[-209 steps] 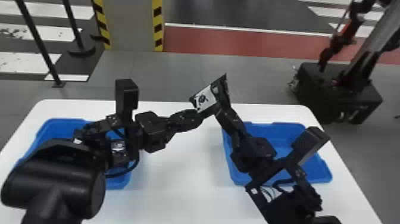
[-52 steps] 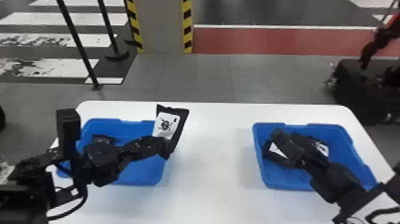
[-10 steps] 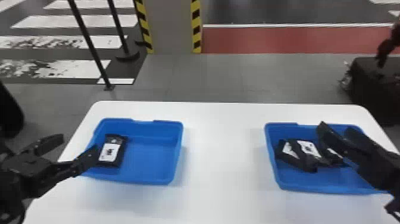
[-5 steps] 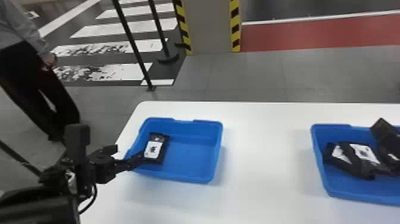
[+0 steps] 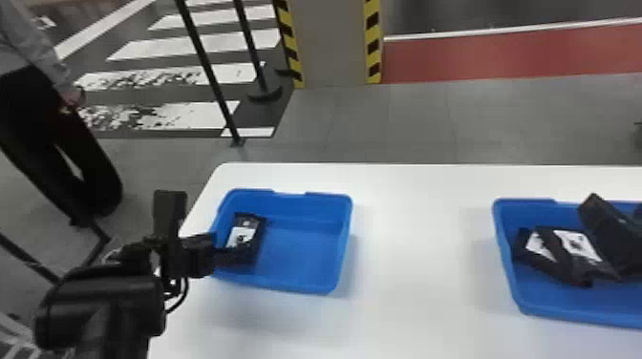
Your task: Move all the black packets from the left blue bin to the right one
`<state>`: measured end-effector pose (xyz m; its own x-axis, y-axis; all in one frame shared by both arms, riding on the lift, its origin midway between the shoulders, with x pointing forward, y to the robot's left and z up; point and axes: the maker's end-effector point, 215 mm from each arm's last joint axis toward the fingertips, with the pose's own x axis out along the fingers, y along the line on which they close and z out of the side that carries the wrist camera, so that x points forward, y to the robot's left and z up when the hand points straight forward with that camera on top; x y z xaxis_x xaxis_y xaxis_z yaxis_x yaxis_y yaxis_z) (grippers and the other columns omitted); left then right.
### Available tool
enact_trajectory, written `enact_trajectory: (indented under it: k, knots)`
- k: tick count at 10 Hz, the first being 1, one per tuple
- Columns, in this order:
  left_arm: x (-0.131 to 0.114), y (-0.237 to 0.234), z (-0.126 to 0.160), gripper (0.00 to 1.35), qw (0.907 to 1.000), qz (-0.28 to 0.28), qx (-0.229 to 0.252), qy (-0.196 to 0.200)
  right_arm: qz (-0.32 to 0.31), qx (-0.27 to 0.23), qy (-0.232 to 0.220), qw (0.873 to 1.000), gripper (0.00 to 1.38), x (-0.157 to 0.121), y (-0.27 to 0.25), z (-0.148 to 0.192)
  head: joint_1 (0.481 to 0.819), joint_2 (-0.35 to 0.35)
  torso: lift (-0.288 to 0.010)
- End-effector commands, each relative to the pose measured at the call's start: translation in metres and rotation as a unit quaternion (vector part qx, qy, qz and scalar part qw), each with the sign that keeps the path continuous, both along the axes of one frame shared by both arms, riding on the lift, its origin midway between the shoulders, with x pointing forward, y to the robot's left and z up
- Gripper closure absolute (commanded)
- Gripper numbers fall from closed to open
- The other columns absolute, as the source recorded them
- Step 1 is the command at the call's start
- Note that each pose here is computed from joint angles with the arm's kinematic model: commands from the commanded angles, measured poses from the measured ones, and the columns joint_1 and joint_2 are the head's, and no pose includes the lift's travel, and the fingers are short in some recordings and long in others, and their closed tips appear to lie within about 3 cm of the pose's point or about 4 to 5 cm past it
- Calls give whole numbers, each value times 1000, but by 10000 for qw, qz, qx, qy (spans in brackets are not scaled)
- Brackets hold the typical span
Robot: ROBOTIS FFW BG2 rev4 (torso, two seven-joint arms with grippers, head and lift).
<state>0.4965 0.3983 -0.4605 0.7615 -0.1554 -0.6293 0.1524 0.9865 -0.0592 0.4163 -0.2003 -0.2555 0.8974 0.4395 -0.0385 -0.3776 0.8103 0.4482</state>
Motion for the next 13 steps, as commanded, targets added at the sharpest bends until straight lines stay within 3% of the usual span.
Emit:
enact_trajectory:
  k: [1, 7, 11, 13]
  knots:
    - [8, -2, -6, 140, 10000, 13, -5, 86, 11, 5, 5, 10000, 193, 0, 1, 0, 695, 239, -110]
    - [30, -19, -38, 156, 9981, 37, -54, 610, 97, 88, 57, 9999, 191, -2, 6, -3, 695, 223, -110]
    - [47, -38, -29, 219, 9969, -150, 365, 682, 136, 180, 92, 9997, 193, -2, 7, -6, 695, 204, -110]
    - [42, -34, -32, 618, 9955, -63, 418, 844, 148, 192, 110, 9996, 194, -3, 8, -8, 695, 194, -110]
